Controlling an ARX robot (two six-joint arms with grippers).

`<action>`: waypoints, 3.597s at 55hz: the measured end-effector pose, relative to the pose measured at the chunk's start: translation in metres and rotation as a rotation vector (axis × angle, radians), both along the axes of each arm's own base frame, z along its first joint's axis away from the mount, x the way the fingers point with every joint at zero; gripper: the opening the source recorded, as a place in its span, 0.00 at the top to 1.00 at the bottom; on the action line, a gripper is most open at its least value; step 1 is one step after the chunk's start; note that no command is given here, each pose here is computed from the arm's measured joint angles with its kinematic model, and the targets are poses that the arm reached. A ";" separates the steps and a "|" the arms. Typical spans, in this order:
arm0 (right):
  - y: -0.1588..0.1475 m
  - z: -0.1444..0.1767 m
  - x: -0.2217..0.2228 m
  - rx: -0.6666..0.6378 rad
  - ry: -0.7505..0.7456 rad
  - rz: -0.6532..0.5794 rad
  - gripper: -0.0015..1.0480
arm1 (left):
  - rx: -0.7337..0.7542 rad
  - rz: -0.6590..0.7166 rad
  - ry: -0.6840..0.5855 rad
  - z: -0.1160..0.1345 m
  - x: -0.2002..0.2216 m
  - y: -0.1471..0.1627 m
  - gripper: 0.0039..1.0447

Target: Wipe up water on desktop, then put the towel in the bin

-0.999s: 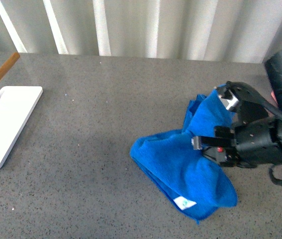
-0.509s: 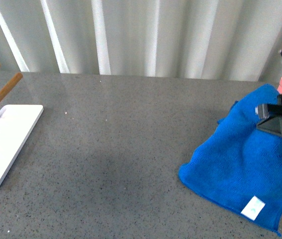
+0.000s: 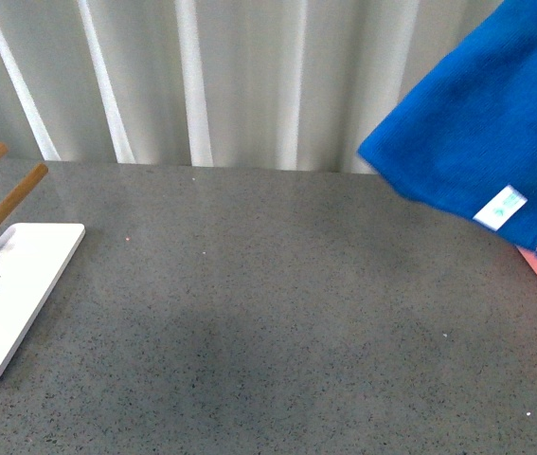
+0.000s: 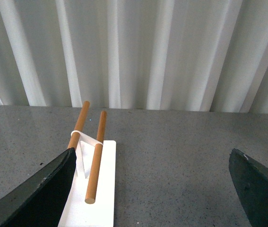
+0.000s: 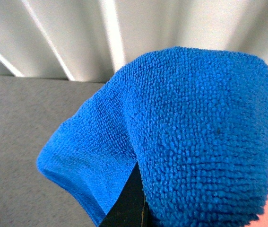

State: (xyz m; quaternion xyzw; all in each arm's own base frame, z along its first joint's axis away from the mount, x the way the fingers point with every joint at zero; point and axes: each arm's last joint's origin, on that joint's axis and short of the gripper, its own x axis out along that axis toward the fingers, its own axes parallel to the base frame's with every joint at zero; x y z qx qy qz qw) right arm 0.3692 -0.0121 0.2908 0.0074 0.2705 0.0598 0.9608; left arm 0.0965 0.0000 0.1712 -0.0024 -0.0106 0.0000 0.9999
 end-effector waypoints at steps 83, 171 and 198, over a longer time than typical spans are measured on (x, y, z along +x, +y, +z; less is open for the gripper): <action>-0.171 -0.112 0.000 0.075 0.534 -0.505 0.07 | 0.000 0.000 0.000 0.000 0.000 0.000 0.06; -0.002 -0.097 -0.213 -0.028 -0.542 -0.118 0.97 | 0.000 0.000 0.000 0.000 0.000 0.000 0.06; 0.012 -0.115 -0.239 -0.028 -0.542 -0.116 0.97 | 0.000 0.000 0.000 0.000 0.000 0.000 0.06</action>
